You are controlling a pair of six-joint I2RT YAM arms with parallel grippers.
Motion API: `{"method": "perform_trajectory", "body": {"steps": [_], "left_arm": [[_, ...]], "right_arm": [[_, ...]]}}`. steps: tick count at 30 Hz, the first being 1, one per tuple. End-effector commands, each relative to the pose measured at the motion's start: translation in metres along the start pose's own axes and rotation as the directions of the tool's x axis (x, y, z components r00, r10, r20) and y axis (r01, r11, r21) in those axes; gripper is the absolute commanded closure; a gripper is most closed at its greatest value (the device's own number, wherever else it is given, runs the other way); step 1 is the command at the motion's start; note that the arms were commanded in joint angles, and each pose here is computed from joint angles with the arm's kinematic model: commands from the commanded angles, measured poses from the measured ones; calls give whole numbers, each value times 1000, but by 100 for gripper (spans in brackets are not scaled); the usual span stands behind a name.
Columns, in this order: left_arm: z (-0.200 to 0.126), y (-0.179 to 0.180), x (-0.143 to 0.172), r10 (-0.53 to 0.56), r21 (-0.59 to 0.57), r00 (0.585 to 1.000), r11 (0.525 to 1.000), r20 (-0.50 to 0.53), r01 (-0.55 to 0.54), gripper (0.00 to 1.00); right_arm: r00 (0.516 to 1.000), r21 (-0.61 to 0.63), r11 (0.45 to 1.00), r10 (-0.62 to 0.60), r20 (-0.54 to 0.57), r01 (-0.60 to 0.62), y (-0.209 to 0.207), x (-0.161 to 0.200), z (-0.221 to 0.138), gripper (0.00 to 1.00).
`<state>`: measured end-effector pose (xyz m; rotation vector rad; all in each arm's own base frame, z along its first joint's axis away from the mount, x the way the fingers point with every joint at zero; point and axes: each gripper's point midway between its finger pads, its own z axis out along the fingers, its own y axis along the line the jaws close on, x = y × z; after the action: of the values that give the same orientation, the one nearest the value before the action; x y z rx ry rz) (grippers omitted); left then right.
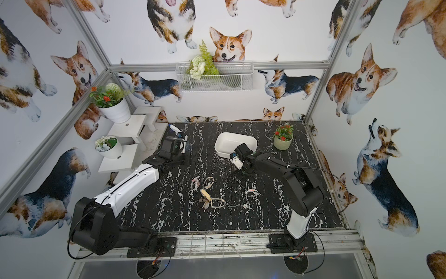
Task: Put the watch into the storage box
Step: Pick up the watch at the center of the board, then place the watch in the storage box.
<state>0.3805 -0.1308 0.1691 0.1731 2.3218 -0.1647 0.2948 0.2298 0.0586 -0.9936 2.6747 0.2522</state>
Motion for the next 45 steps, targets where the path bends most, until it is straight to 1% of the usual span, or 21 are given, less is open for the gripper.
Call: {"method": "perform_trajectory", "body": {"steps": [1,4,6,7,8,9,11,12,15,21,23,27,34,38,45], "left_arm": [[-3,1,-6,-14,-6,1000,1000,19,14,0],[-5,1,-8,-22,-6,999,1000,31,22,0],[-8,1,-10,-24,-4,999,1000,45,24,0],[-9,1,-10,-26,-4,998,1000,51,26,0],[-11,0,-12,-25,6,998,1000,58,24,0],[-13,-4,-12,-21,28,998,999,66,20,0],[-17,-12,-15,-21,80,996,997,92,14,0],[-20,-16,-16,-24,102,994,995,107,13,0],[-27,-22,-20,-19,142,990,990,138,-1,0],[-32,-29,-20,-3,162,988,987,157,-22,0],[-32,-31,-20,3,168,987,985,161,-30,0],[-33,-33,-21,11,168,986,985,165,-39,0],[-33,-34,-20,20,170,986,984,165,-49,0],[-33,-35,-19,29,169,986,984,165,-57,0],[-32,-36,-20,35,170,986,983,165,-63,0]], "right_arm": [[996,-18,1000,-10,87,11,5,-18,-17,89],[984,-20,1000,-2,177,5,3,-40,-41,92],[968,-53,996,80,240,-69,-7,-58,-58,100],[957,-78,991,122,262,-105,-12,-65,-65,100],[935,-118,980,192,298,-163,-20,-77,-74,100],[912,-131,968,247,327,-215,-32,-87,-82,100],[885,-111,951,309,348,-288,-52,-100,-90,100],[881,-88,947,321,348,-310,-61,-108,-93,100],[892,15,936,332,308,-353,-85,-122,-89,100],[921,195,905,344,184,-378,-121,-130,-55,100],[923,247,891,350,162,-381,-132,-134,-45,100],[923,310,870,352,154,-384,-149,-144,-36,100],[925,352,857,370,87,-376,-168,-145,-8,100],[930,355,863,365,53,-359,-169,-139,6,100],[931,362,865,365,26,-349,-172,-132,23,100]]}}
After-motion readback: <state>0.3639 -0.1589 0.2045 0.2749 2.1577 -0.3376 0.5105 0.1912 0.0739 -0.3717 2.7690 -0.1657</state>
